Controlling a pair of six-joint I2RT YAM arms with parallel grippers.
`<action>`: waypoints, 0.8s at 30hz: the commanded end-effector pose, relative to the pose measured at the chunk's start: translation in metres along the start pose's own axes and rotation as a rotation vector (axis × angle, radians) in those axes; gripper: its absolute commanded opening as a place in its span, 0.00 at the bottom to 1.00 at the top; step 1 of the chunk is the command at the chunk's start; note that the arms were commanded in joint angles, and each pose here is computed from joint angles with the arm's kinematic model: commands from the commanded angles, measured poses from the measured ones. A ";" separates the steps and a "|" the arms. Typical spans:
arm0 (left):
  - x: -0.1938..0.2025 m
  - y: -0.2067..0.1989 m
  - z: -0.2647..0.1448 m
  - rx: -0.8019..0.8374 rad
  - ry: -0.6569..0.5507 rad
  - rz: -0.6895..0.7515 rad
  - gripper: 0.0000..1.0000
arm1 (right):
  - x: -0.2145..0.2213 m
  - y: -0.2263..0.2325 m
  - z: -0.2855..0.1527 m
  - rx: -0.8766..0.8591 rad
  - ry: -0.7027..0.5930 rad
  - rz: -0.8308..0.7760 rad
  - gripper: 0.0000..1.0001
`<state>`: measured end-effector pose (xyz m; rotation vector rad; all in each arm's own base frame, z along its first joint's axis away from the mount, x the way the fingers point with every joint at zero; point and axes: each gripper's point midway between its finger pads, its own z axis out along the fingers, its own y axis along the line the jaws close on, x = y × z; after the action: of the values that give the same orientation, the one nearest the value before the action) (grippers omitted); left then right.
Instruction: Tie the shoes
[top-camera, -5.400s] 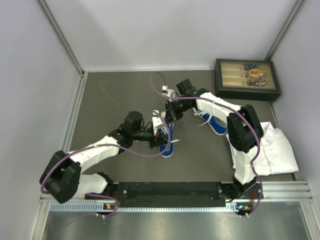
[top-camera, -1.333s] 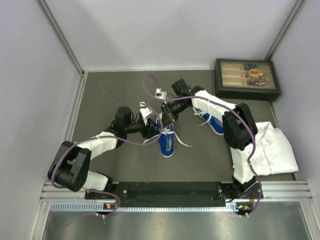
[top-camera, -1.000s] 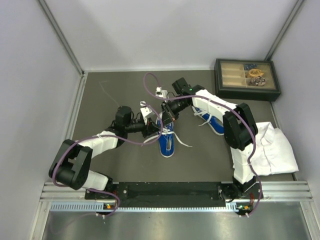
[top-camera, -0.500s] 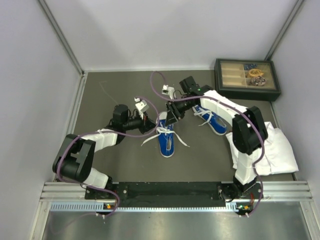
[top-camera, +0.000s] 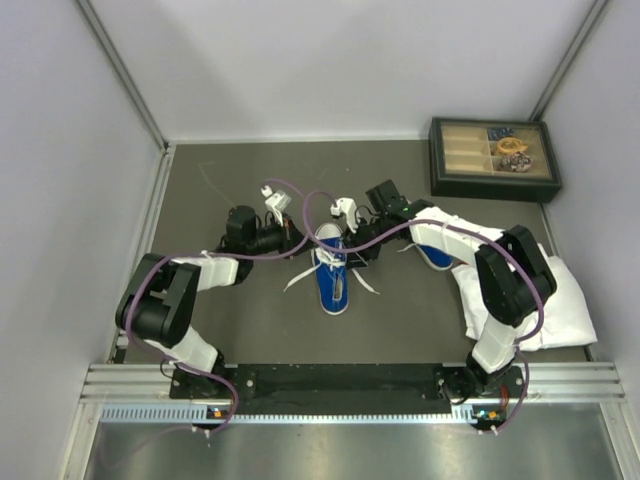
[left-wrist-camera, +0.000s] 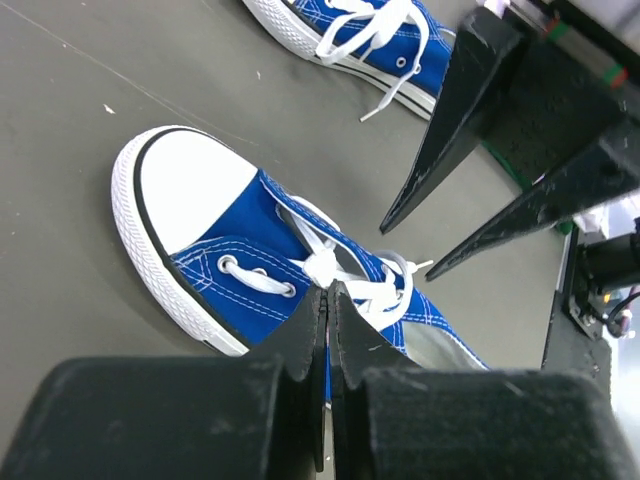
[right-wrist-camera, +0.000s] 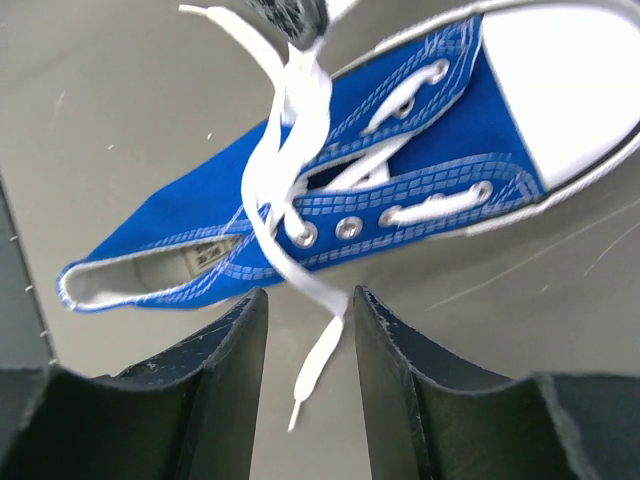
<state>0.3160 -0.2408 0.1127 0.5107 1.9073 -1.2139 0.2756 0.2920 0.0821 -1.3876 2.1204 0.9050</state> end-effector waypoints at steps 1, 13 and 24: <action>-0.023 -0.002 0.004 0.023 -0.056 0.006 0.00 | -0.040 -0.003 -0.005 0.050 -0.115 -0.174 0.40; -0.018 0.011 0.006 0.002 -0.043 -0.040 0.00 | -0.035 0.013 0.001 -0.061 -0.099 -0.177 0.40; -0.016 0.017 0.006 -0.011 -0.040 -0.052 0.00 | -0.030 0.018 0.006 -0.106 -0.070 -0.176 0.20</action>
<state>0.3262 -0.2360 0.0986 0.4079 1.9752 -1.2481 0.2687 0.3048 0.0872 -1.5038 1.9813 0.9563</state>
